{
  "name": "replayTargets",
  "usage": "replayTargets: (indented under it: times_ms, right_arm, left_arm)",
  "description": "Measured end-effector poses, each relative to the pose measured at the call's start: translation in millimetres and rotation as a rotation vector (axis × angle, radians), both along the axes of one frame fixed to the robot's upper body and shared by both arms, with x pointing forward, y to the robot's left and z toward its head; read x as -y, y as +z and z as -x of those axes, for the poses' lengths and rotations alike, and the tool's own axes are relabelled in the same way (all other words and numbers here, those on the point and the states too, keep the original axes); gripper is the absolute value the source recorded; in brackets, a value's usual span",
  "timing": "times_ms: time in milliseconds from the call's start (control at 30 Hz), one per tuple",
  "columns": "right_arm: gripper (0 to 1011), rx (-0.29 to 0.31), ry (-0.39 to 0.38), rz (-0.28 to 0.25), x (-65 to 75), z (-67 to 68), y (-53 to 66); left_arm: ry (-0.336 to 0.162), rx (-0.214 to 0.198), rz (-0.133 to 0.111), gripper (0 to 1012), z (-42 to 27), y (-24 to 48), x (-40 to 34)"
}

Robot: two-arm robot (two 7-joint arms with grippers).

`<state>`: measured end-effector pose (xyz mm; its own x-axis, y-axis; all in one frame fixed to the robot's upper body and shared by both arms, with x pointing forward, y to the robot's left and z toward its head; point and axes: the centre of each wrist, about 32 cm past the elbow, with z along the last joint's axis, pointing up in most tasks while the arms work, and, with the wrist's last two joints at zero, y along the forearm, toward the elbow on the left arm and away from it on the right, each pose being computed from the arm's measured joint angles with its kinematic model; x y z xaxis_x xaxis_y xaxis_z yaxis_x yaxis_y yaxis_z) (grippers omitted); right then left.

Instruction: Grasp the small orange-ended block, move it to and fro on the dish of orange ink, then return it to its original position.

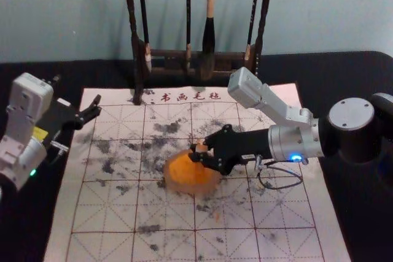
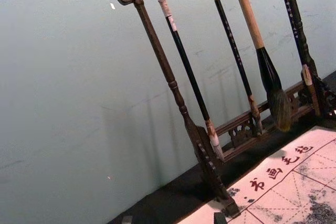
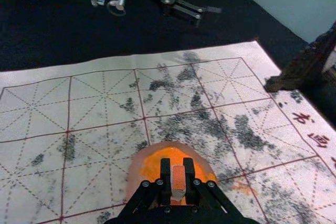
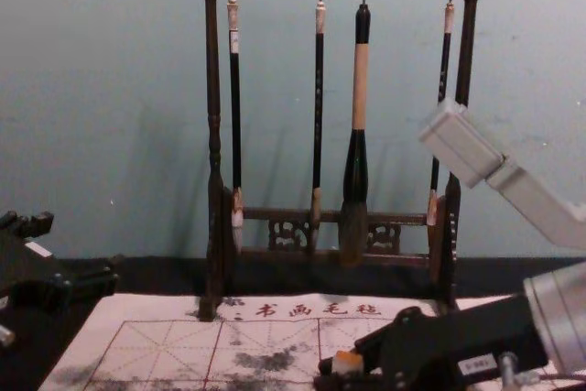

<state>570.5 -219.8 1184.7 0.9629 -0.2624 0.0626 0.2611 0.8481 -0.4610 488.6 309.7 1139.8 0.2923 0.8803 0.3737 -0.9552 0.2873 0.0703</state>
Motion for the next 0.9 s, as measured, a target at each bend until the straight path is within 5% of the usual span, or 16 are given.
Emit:
replayTargets:
  times_ms: [333,900]
  right_arm:
    - [110,-0.013,0.024,-0.014,-8.4,0.8,-2.5]
    - [110,-0.008,0.003,-0.028,-18.7,-16.1,-6.5]
  left_arm:
    - [0.0,0.0,0.0,1001,0.0,0.0,0.0]
    - [0.0,0.0,0.0,1001,0.0,0.0,0.0]
